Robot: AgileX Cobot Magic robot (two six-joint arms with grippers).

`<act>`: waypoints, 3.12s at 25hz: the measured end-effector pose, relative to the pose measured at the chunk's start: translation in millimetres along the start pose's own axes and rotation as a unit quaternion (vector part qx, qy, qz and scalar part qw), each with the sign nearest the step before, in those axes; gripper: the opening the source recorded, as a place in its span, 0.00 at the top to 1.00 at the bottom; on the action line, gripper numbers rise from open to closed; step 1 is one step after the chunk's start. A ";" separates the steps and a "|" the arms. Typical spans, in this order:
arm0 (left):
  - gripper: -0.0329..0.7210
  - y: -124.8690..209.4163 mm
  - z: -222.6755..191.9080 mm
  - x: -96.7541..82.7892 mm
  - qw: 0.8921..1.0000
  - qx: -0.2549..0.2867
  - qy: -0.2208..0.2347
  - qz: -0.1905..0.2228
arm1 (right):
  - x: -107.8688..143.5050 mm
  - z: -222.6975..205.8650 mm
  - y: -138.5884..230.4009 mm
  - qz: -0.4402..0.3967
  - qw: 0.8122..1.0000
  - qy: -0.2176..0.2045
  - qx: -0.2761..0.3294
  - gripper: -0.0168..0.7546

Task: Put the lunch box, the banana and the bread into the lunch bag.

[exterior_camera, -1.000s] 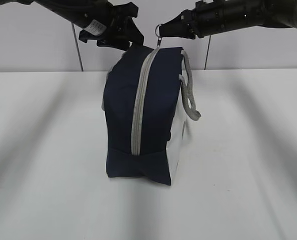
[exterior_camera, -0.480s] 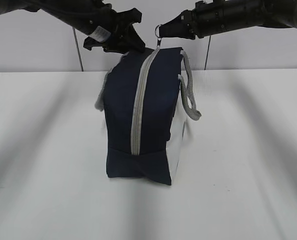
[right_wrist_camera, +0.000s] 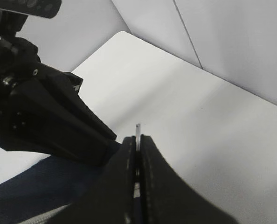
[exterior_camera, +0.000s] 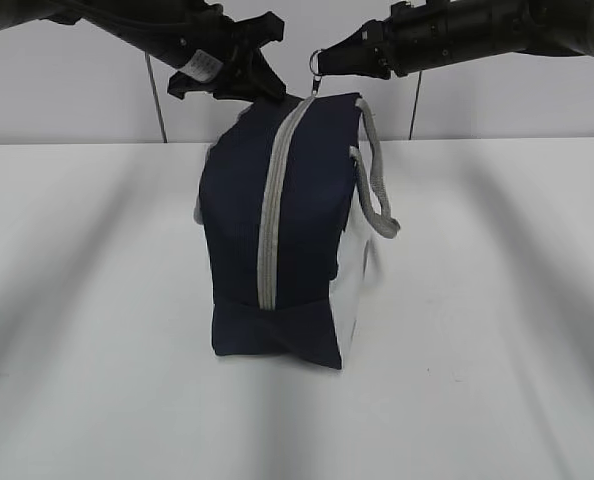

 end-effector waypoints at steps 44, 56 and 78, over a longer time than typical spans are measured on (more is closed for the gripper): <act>0.95 4.6 18.7 -39.5 0.993 0.034 0.040 -0.107 | -22.5 -9.7 13.5 -0.103 0.994 0.037 -0.010 1.00; 0.95 4.9 19.0 -38.4 0.992 0.035 0.035 -0.118 | -36.8 -20.3 33.7 -0.131 0.991 0.040 0.000 1.00; 0.95 4.6 19.0 -37.5 0.990 0.034 0.032 -0.132 | -55.1 -33.1 60.0 -0.161 0.986 0.048 0.009 1.00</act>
Point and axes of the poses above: a point on each arm's last joint axis where the gripper is mounted, z pointing back along that axis away from the gripper, x along the wrist's bending axis when the last joint is at zero, y = z × x, the point moved 3 cm from there along -z, pointing out along that axis toward the gripper, and after that the axes turned 4 degrees about -z, right-handed, at the moved point
